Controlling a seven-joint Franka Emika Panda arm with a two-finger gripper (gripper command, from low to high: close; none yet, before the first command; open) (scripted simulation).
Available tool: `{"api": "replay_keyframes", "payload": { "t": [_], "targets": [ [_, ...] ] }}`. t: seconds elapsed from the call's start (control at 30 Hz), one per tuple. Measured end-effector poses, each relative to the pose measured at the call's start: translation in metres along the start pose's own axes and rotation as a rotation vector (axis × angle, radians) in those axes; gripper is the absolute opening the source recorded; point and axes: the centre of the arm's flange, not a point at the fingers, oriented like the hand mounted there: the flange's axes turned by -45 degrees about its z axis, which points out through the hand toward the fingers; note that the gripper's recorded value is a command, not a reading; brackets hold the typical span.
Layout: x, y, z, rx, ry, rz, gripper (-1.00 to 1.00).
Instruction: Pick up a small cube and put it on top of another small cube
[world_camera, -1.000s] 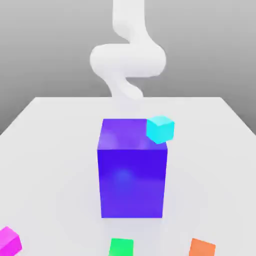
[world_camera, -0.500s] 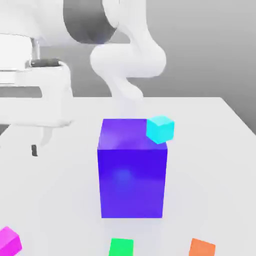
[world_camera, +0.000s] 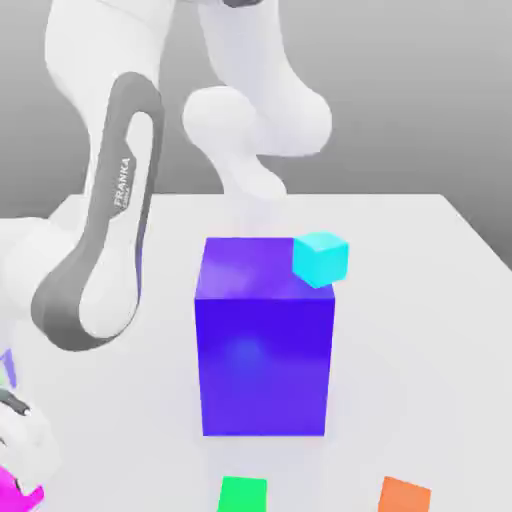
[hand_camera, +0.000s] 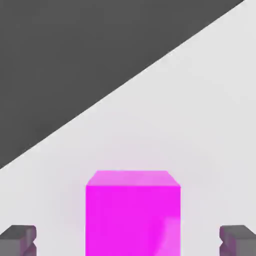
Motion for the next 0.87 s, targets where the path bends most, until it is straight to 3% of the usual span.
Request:
{"api": "replay_keyframes", "payload": {
  "t": [0.2, 0.37, 0.6, 0.73, 0.77, 0.87],
  "targets": [
    [0.000, 0.000, 0.004, 0.000, 0.000, 0.001, -1.00],
    [-0.001, -0.003, -0.053, 0.001, -0.001, -0.008, -1.00],
    [-0.075, -0.164, -0.094, 0.011, -0.007, -0.425, -1.00],
    [-0.122, -0.231, -0.063, 0.001, -0.002, -0.628, -1.00],
    [-0.125, -0.235, -0.054, 0.001, -0.001, -0.641, 1.00],
    [-0.125, -0.235, -0.054, 0.001, -0.001, -0.641, 1.00]
  ]
}}
